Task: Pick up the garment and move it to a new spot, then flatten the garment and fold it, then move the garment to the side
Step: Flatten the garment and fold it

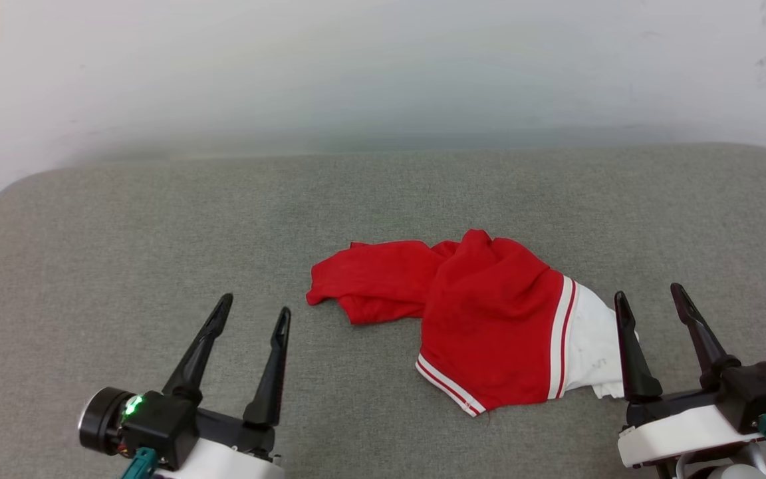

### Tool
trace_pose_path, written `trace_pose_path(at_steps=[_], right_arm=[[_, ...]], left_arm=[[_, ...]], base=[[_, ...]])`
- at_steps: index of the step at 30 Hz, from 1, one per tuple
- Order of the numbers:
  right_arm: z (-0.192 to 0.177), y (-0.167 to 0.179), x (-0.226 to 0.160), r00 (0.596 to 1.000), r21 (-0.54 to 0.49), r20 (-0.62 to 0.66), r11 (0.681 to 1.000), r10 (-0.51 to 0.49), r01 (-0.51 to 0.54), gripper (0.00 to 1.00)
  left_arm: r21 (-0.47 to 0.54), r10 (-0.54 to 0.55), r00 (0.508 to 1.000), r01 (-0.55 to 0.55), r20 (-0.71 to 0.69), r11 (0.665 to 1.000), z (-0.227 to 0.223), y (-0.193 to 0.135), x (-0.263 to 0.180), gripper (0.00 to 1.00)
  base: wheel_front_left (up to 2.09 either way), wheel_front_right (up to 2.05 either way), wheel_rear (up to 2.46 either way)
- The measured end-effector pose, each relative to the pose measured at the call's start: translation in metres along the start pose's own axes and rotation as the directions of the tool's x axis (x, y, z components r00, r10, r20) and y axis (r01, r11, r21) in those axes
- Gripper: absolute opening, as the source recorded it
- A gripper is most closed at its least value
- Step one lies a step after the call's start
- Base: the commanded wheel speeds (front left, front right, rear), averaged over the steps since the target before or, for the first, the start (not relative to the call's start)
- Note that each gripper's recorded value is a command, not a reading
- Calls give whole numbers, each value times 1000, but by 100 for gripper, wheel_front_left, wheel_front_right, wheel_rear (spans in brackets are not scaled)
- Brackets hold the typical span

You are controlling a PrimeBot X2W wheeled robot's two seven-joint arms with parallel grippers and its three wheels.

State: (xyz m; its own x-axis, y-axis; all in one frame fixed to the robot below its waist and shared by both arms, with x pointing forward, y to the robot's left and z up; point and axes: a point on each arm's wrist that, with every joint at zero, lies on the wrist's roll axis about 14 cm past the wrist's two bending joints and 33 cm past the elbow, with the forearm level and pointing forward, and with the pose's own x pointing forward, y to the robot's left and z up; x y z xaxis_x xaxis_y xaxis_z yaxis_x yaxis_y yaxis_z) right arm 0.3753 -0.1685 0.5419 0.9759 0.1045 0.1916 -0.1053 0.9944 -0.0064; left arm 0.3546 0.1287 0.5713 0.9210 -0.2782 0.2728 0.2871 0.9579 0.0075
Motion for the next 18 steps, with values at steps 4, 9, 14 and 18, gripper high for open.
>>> trace_pose_path(at_steps=[4,9,14,18], right_arm=[[-3,-4,-1,1000,-4,-10,1000,-13,13,100],[-10,-7,1,999,-12,-28,1000,-17,17,100],[-18,-12,5,998,-23,-49,999,-28,27,100],[-25,-16,8,997,-27,-69,999,-41,39,100]], left_arm=[[-39,-67,998,66,-16,997,-7,-21,8,100],[-58,-207,967,200,-149,978,-27,-55,29,100],[-161,-351,874,314,-336,936,-57,-99,41,100],[-178,-395,761,357,-515,917,-95,-109,44,100]], base=[[0,0,0],[0,0,0],[0,0,0],[0,0,0]])
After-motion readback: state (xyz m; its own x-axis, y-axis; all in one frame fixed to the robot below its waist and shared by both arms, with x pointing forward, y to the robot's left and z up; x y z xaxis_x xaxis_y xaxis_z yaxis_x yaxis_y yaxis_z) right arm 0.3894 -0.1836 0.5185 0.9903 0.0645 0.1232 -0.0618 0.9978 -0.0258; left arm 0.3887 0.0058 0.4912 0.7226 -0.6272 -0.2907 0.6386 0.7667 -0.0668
